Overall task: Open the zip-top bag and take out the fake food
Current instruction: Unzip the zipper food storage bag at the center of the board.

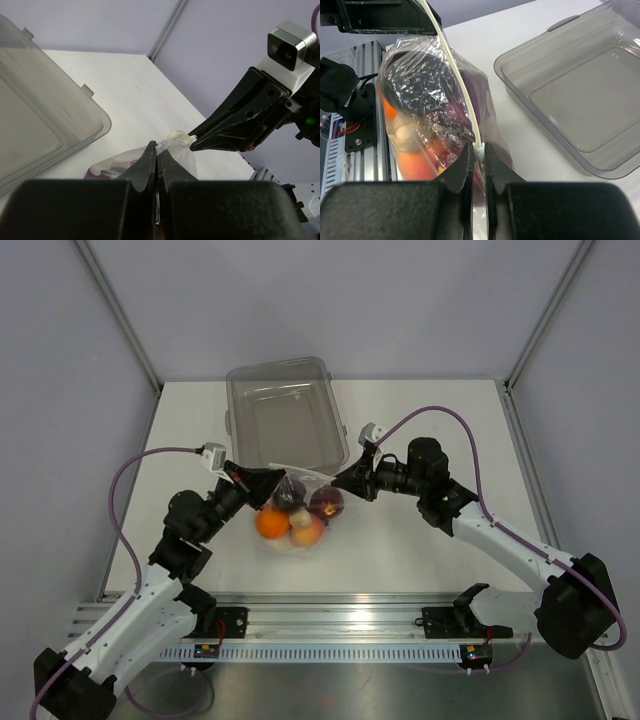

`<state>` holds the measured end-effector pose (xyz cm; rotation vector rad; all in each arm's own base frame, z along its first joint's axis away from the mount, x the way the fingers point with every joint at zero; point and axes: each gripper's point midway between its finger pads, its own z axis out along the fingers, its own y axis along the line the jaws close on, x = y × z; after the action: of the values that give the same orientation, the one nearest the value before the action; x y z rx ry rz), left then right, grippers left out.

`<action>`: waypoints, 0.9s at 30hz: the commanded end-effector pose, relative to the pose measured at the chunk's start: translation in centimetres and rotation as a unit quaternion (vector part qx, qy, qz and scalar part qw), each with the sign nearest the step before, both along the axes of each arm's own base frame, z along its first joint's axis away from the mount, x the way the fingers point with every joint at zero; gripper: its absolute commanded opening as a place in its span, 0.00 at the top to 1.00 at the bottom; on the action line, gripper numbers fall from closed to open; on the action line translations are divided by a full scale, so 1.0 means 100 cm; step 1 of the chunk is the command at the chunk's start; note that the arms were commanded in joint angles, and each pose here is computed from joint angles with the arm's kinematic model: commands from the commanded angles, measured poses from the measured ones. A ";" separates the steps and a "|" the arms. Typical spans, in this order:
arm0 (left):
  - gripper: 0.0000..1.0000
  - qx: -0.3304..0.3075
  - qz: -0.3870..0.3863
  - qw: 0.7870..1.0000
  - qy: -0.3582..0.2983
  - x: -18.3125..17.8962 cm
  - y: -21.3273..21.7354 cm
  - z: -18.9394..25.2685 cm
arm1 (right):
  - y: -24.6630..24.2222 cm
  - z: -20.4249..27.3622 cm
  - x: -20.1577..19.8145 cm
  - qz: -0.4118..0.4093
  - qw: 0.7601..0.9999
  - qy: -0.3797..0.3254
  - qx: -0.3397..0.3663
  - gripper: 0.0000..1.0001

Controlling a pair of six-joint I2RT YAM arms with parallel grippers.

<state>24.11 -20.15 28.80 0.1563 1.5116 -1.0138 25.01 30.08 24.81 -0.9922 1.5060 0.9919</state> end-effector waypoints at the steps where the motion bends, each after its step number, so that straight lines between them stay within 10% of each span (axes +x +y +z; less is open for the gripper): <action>1: 1.00 -0.040 0.076 0.995 -0.056 0.005 0.030 0.055 | 0.000 0.004 0.004 -0.004 1.000 -0.011 -0.004 1.00; 27: 1.00 -0.088 0.236 0.967 -0.045 -0.013 0.107 0.072 | 0.000 -0.018 0.014 -0.016 0.999 -0.003 -0.032 1.00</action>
<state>23.10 -12.18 30.81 -0.1627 1.4671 -0.7574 25.59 30.30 23.02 -1.0189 1.5405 0.9718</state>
